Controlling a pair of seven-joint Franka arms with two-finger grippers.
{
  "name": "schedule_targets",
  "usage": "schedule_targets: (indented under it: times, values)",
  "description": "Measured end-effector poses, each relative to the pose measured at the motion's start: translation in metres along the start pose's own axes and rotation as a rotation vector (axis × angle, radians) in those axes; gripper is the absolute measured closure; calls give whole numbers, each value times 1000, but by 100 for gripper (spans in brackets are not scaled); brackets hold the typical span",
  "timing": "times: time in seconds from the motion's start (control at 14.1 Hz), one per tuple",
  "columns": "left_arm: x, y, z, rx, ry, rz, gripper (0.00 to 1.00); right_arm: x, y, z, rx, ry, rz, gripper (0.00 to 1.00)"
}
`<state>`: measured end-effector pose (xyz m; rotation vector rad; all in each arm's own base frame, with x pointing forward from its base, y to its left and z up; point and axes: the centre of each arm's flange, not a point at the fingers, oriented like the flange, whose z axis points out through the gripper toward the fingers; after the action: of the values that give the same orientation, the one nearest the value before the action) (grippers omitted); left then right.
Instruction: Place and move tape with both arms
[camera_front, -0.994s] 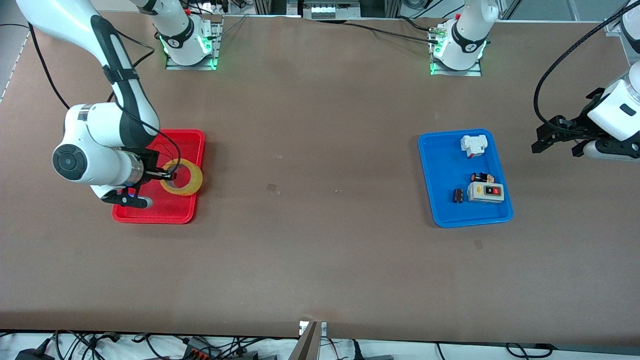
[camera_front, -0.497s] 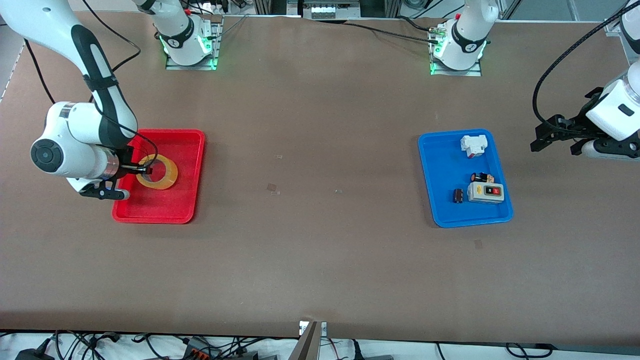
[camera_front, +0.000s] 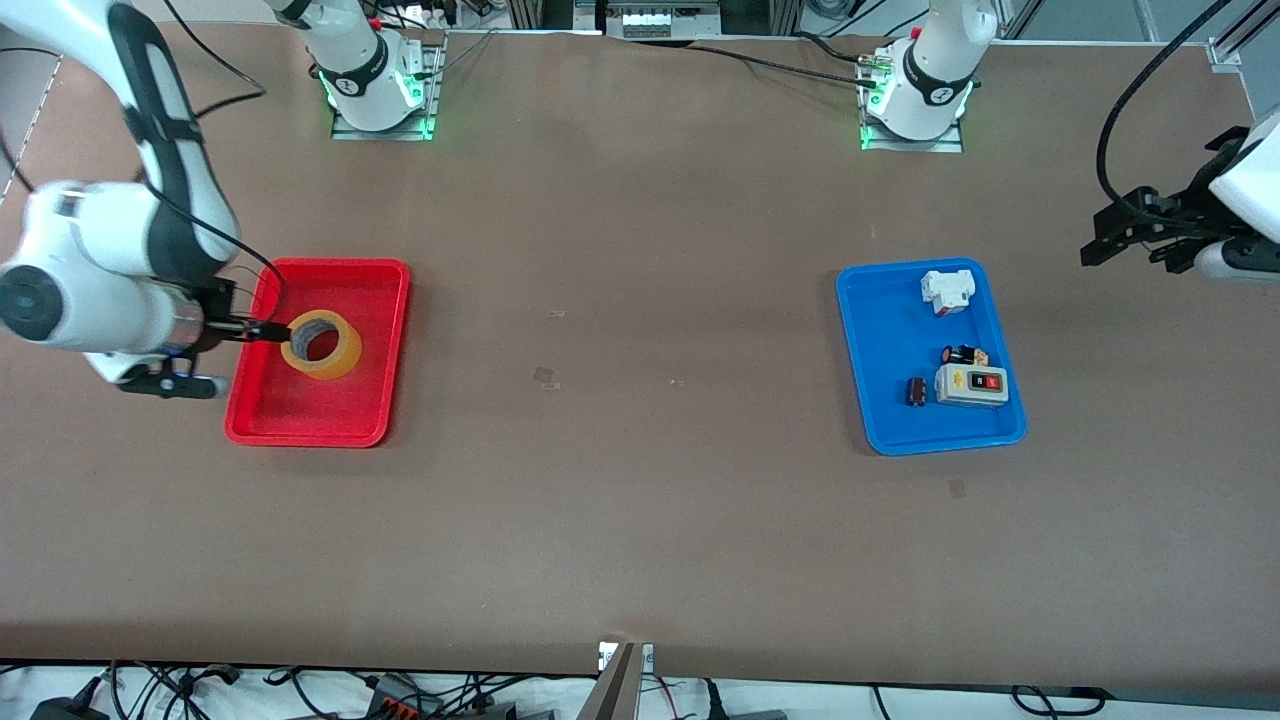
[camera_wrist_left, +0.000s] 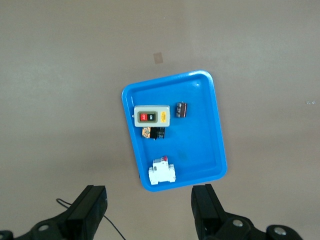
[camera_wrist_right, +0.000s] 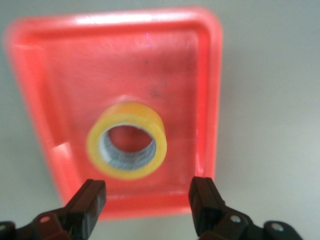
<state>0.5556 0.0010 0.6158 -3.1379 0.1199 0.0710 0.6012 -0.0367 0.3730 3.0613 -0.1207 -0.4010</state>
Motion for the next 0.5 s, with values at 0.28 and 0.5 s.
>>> schedule_targets:
  times: [0.28, 0.5]
  values:
    - [-1, 0, -1, 0, -6, -2, 0, -17, -8, -138, -3, 88, -20, 0]
    - [-1, 0, -1, 0, -6, -2, 0, -32, -8, -194, -1, 135, -23, 0]
